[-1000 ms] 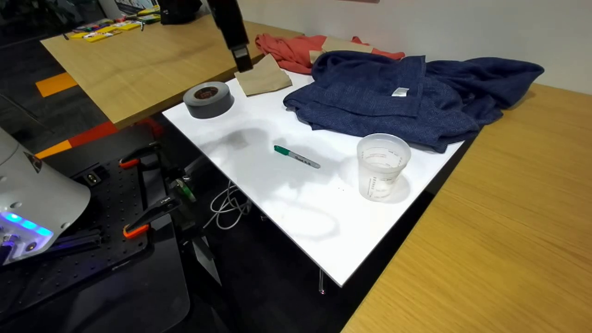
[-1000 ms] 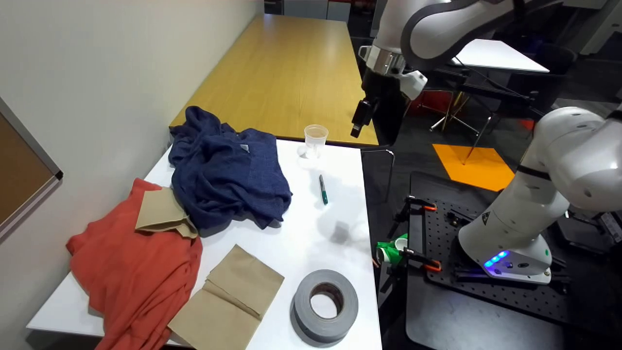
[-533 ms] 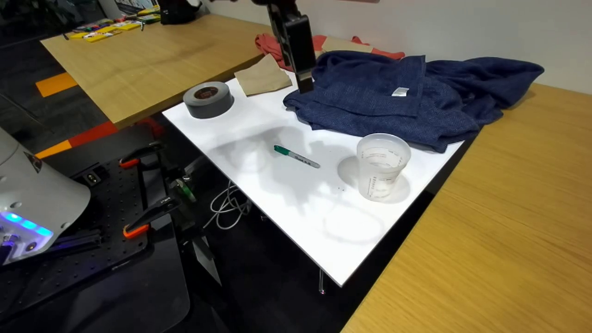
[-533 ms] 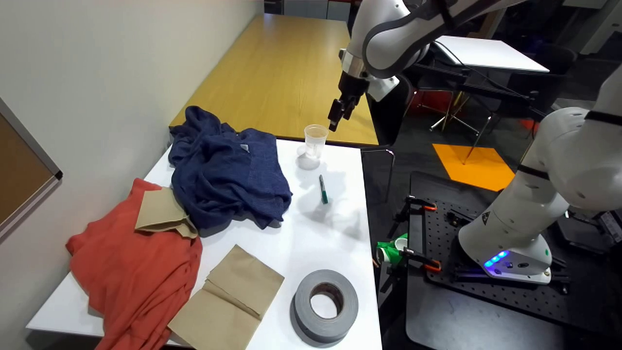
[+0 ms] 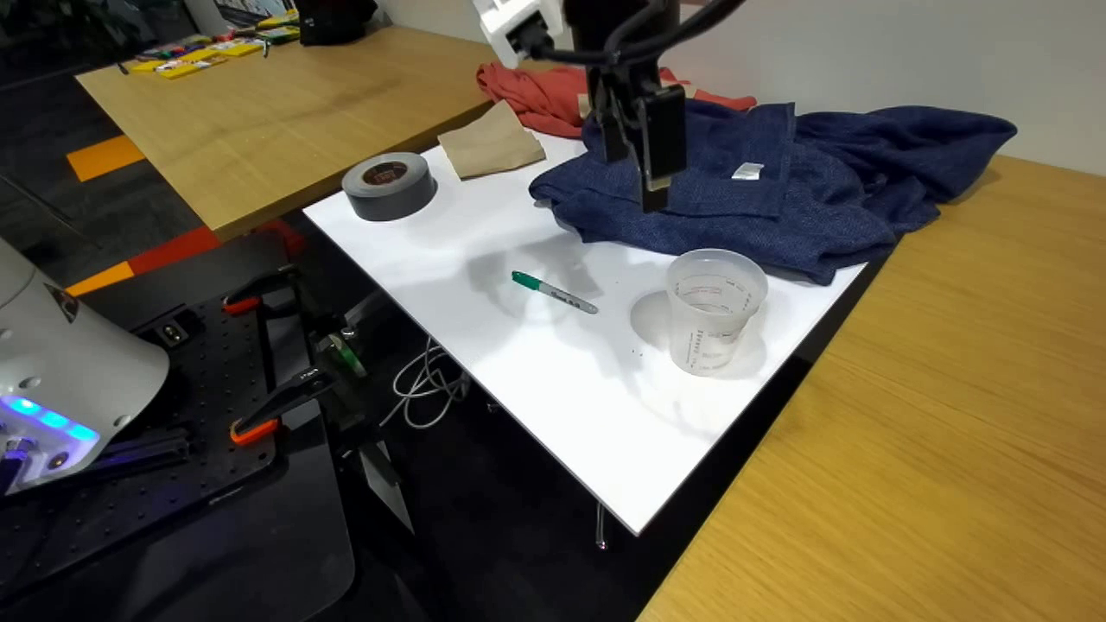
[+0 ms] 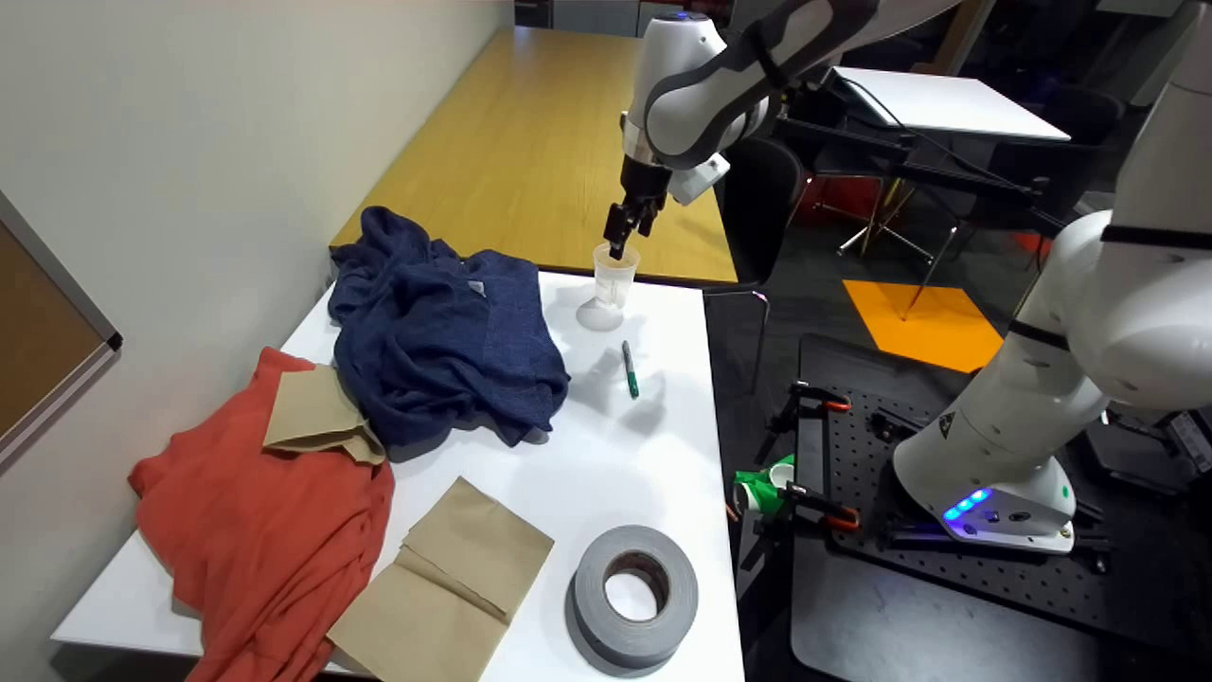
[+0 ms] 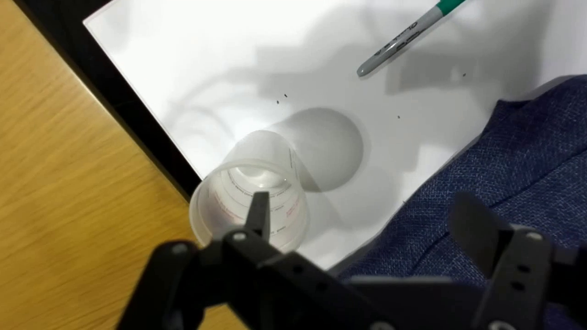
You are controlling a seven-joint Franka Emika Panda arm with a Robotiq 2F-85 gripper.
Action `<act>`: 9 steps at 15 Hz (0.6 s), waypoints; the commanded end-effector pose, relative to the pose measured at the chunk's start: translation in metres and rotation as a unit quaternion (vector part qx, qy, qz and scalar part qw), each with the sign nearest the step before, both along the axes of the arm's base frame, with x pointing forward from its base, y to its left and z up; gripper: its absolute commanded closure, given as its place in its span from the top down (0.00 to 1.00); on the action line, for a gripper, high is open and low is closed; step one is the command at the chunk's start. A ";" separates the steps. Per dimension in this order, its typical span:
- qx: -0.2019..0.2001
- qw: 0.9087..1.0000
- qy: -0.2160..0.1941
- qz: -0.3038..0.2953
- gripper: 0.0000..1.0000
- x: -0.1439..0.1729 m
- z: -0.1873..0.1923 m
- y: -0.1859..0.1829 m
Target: Move the cup to the left
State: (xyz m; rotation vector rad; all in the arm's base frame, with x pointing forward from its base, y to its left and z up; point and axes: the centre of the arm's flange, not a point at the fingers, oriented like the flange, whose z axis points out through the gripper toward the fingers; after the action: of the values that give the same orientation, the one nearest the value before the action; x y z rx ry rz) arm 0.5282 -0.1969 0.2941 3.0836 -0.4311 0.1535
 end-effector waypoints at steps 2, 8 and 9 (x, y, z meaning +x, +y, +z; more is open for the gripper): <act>0.006 1.000 0.011 -0.005 1.00 0.043 -0.024 -0.018; 0.021 0.999 0.026 -0.014 1.00 0.068 -0.059 -0.036; 0.025 0.999 0.028 -0.017 1.00 0.070 -0.063 -0.039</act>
State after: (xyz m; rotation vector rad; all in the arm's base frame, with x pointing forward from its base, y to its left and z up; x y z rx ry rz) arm 0.5787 -0.2215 0.2390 3.0850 -0.4667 0.0909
